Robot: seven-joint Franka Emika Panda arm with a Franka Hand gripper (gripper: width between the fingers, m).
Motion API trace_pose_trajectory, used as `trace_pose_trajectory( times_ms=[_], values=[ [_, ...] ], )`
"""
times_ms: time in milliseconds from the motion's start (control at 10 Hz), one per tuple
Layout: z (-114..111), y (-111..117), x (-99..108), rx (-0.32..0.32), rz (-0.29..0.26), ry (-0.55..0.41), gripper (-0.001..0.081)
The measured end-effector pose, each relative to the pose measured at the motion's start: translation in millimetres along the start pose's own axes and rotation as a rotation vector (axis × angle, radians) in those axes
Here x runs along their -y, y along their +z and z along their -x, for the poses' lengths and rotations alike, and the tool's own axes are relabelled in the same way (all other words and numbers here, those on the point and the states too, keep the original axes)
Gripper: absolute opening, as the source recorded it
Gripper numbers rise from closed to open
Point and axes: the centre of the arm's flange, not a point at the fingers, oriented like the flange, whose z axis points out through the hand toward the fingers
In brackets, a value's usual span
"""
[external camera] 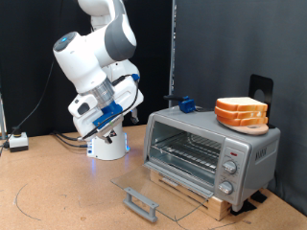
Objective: Make a piece of toast with the oven
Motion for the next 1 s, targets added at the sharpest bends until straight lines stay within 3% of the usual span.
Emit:
trace_pose_trajectory(
  times_ms=[200, 300, 400, 500, 700, 800, 1000],
  values=[
    [18.5, 0.3, 24.7, 0.079, -0.189, -0.155, 0.0809],
    [30.8, -1.9, 34.2, 0.13, -0.262, -0.229, 0.0809],
    [44.6, -4.9, 41.7, 0.189, -0.302, -0.341, 0.0809],
    [54.7, -8.9, 47.8, 0.205, -0.319, -0.463, 0.0809],
    [76.4, -15.9, 56.5, 0.181, -0.247, -0.671, 0.0809],
    [75.4, -15.1, 56.5, 0.184, -0.263, -0.628, 0.0809],
    [92.4, -16.2, 71.9, 0.249, -0.381, -0.716, 0.0809]
  ],
)
